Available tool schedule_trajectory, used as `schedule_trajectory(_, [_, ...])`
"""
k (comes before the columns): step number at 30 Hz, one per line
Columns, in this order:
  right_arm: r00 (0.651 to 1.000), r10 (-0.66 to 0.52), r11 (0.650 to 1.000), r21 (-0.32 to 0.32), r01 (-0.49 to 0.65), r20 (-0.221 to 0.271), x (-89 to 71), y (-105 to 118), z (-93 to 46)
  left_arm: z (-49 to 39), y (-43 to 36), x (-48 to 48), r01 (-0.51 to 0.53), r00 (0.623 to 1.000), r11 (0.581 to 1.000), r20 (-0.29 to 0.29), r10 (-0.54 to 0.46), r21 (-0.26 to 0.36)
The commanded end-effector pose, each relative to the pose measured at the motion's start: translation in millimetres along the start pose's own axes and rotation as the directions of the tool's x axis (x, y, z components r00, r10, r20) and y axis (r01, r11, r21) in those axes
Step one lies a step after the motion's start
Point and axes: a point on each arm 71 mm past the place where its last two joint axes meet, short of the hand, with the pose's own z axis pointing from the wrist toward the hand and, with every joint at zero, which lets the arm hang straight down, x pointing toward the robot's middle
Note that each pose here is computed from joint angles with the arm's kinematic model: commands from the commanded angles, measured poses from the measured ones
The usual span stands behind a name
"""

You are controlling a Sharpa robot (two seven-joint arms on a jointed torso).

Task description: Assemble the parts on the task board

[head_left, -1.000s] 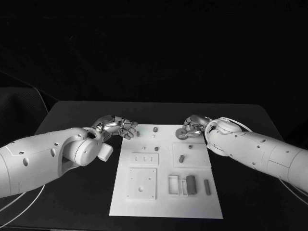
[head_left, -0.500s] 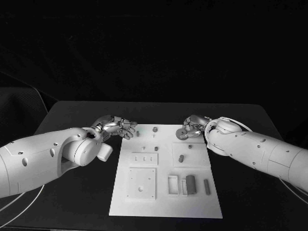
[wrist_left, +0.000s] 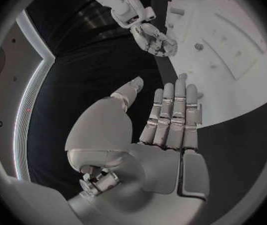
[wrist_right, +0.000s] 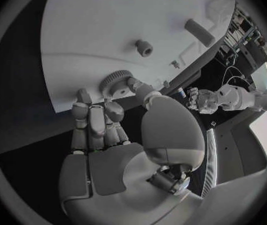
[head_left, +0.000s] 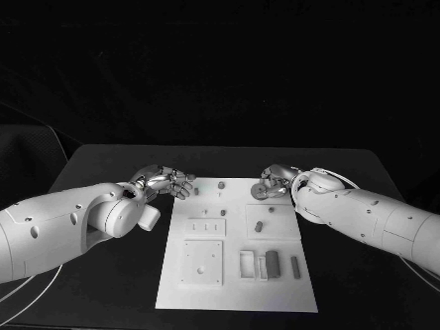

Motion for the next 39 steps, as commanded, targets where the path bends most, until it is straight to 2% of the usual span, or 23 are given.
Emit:
schedule_trajectory(1, [0.999, -0.038, 0.999, 0.016, 0.038, -0.013, 6.6, -4, -1.8, -0.1, -1.4, 1.0, -0.003, 1.0, 1.0, -0.004, 0.004, 0.01])
schedule_trajectory(12, [0.999, -0.043, 0.999, -0.009, 0.043, 0.001, -0.9, 7, -4.3, -1.1, -1.1, -0.7, -0.004, 1.0, 1.0, 0.001, 0.004, 0.01])
schedule_trajectory(19, [0.997, -0.064, 0.996, -0.066, 0.066, 0.036, -9.0, 31, -6.9, -1.9, -1.0, -1.4, -0.003, 1.0, 1.0, 0.003, 0.003, 0.01])
schedule_trajectory(25, [0.995, -0.077, 0.991, -0.109, 0.083, 0.055, -9.2, 49, -7.0, -2.0, -1.0, -1.4, -0.003, 1.0, 1.0, 0.004, 0.003, 0.009])
schedule_trajectory(39, [0.991, -0.086, 0.983, -0.155, 0.101, 0.099, -6.6, 85, -4.8, -2.0, -1.1, -1.3, -0.003, 1.0, 1.0, 0.004, 0.003, 0.011])
